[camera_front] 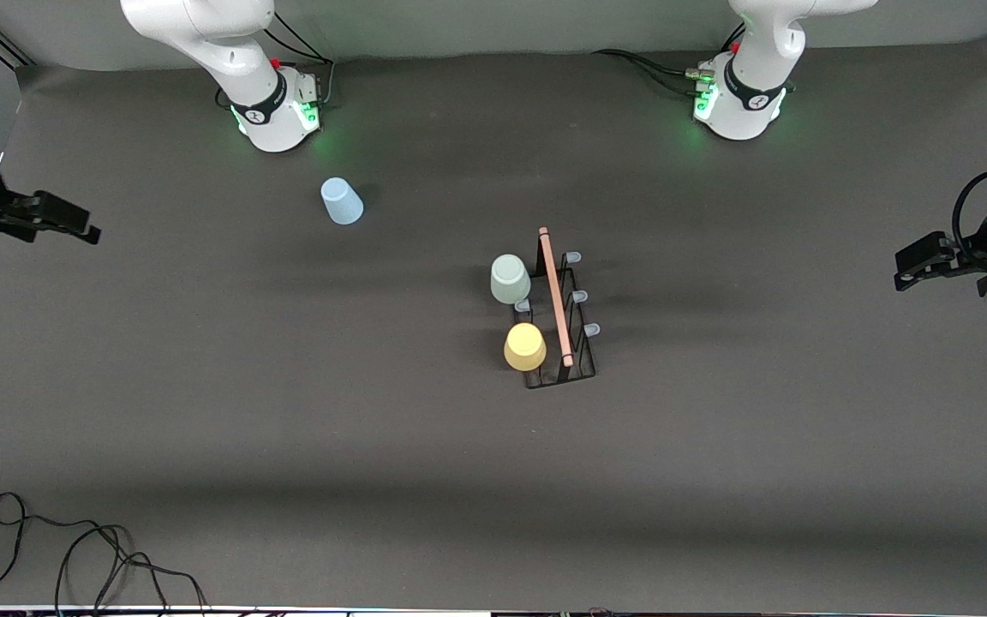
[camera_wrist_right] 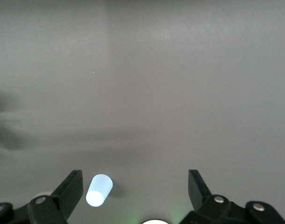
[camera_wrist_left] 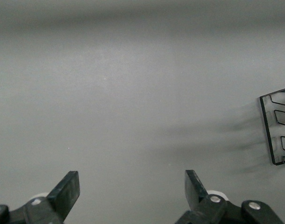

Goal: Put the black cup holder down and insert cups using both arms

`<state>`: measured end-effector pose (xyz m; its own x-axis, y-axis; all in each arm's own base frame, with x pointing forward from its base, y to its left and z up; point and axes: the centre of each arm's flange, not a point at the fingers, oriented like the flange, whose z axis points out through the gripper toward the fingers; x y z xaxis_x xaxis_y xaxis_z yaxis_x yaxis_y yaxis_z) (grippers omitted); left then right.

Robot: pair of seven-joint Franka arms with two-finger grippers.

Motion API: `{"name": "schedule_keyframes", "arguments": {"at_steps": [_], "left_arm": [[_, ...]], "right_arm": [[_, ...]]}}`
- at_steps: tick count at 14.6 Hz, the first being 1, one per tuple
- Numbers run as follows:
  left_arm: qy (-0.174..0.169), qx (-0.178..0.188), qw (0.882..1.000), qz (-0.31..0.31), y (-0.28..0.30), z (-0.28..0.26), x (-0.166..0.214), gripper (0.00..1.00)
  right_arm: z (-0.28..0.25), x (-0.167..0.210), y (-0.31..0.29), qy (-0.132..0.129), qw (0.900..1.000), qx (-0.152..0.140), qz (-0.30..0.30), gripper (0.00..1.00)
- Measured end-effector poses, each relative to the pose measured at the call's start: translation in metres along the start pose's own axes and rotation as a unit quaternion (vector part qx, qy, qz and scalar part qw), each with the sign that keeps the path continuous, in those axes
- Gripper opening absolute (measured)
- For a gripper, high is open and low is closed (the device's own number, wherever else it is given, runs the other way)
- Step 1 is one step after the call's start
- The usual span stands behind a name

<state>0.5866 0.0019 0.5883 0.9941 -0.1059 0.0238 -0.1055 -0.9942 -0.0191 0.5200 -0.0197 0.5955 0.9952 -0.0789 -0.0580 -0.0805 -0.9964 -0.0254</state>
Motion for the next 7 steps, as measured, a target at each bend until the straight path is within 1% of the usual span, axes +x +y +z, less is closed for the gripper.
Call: {"name": "schedule_keyframes", "arguments": {"at_steps": [2,5,7], "left_arm": [[0.000,0.000,1.000,0.000,0.000,0.000,0.000,1.00],[0.000,0.000,1.000,0.000,0.000,0.000,0.000,1.00],[0.000,0.000,1.000,0.000,0.000,0.000,0.000,1.00]], "right_arm": [[-0.002,0.001,-0.021,0.011,1.000,-0.008,-0.010,1.00],[-0.009,0.004,-0.015,0.030,1.000,-0.008,-0.004,1.00],[-0.015,0.004,-0.010,0.037,0.999,-0.008,0.000,1.00]]}}
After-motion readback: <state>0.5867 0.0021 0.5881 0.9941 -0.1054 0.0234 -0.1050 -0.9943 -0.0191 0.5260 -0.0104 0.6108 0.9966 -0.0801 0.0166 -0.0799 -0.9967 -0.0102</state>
